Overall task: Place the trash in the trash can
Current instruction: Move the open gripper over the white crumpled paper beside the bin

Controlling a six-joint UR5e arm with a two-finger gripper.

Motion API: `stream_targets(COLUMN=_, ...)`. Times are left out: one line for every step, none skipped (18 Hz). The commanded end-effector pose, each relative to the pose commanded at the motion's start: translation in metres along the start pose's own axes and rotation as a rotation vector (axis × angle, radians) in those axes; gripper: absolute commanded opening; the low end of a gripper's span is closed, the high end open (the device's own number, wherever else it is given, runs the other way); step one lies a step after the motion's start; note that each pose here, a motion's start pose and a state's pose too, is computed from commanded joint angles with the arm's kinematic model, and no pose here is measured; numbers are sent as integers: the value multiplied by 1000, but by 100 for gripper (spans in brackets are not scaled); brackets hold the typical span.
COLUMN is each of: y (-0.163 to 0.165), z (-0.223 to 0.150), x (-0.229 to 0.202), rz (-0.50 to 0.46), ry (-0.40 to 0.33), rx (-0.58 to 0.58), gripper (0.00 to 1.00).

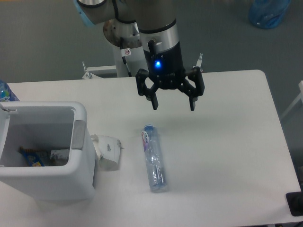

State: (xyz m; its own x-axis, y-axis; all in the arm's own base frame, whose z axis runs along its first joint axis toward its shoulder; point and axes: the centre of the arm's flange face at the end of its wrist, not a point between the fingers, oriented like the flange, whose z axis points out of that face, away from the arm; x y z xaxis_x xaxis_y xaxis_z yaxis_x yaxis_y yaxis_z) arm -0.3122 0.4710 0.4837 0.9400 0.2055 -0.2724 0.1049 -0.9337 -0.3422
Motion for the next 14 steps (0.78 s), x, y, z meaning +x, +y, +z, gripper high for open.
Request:
stream_targets(y=2, z=5, x=7, rz=10, ry=8, rx=-7, gripper=100)
stream_targets(y=4, z=7, x=12, rz=16, ry=15, rx=-10, gripper=100)
stream_targets(y=2, z=10, x=19, rz=32, ry=25, rx=-12, gripper=100)
stream_targets(y=0, z=15, x=31, rz=59, ry=40, rx=-19, gripper=100)
stream_targets(y=1, z=21, x=41, rz=90, ry=54, rx=-27, gripper=100)
stream_targets(y=6, z=29, x=49, rz=127, ry=70, rx=-43, gripper=100)
stream_targets(y=12, z=36, x=57, rz=160, ry=86, rx=-55, gripper=100)
stream_targets(y=16, z=42, x=64, rz=191, ry=100, rx=-65, gripper=100)
stream_targets(y=21, z=48, x=73, rz=236, ry=117, rx=-76, gripper=100)
stream_targets(y=27, z=56, x=82, rz=291, ry=136, rx=-89, gripper=100)
stream_targets(y=33, z=64, x=88, rz=344, ry=153, rx=-103, gripper=100)
stream_targets(y=39, z=72, x=94, rz=381, ry=171, rx=-115, gripper=100)
stream_targets(y=41, z=79, x=99, rz=405, ry=185, rx=-122, gripper=100)
stream_targets(y=42, z=85, x=107, rz=423, ry=199, rx=-130, gripper=100)
